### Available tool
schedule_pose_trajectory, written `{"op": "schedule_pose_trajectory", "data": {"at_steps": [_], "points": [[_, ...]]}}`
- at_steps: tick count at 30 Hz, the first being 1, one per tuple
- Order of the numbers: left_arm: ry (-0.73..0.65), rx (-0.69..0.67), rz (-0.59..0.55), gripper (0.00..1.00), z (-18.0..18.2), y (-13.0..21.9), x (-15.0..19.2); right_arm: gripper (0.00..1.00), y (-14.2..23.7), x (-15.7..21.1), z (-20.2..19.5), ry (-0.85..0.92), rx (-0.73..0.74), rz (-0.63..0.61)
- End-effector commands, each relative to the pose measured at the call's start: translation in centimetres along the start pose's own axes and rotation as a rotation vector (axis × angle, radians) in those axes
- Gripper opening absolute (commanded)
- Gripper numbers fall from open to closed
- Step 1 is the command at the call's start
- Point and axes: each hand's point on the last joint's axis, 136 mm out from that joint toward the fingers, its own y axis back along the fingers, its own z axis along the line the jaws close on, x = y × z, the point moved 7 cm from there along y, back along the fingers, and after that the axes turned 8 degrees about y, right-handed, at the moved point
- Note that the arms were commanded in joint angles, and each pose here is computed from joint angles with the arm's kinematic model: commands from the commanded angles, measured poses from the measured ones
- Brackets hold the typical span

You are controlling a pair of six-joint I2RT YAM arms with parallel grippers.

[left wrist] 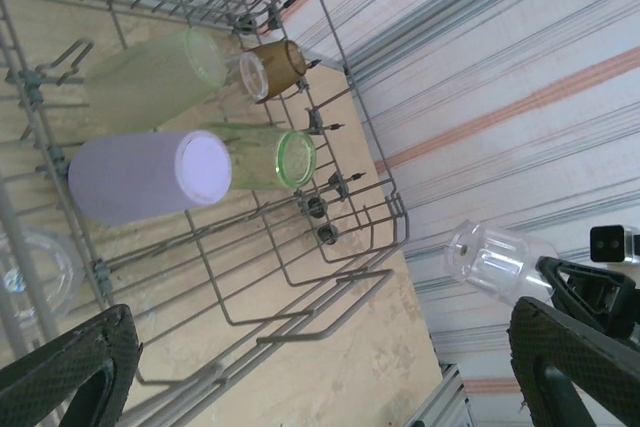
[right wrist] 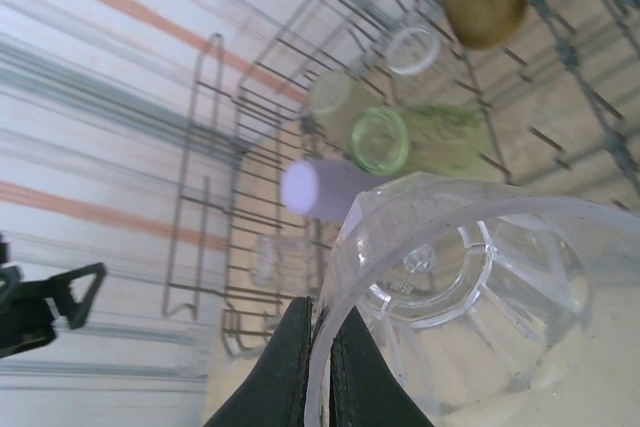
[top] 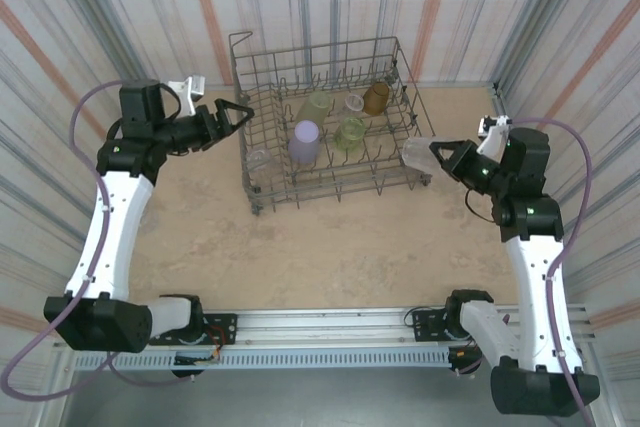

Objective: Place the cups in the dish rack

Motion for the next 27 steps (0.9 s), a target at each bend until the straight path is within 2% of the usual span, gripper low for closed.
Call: {"op": "schedule_pose_trajectory", "data": {"at_steps": [1, 14, 27], "points": [[-0.081, 0.064, -0.002, 0.99, -1.9, -0.4, -1.2, 0.00, -0.6, -2.6, 3.1, 0.041, -0.182, -0.051], [-0.112, 0.163, 0.062, 0.99, -4.0, -4.1, -2.8, 0.00, -8.0, -5.5, 6.1, 0.087, -0.426, -0.007], [-0.080, 0.189, 0.095, 0.99, -4.2, -7.2, -3.6, 0.00, -14.7, -6.2, 8.0, 0.079, -0.644, 0.032]]}}
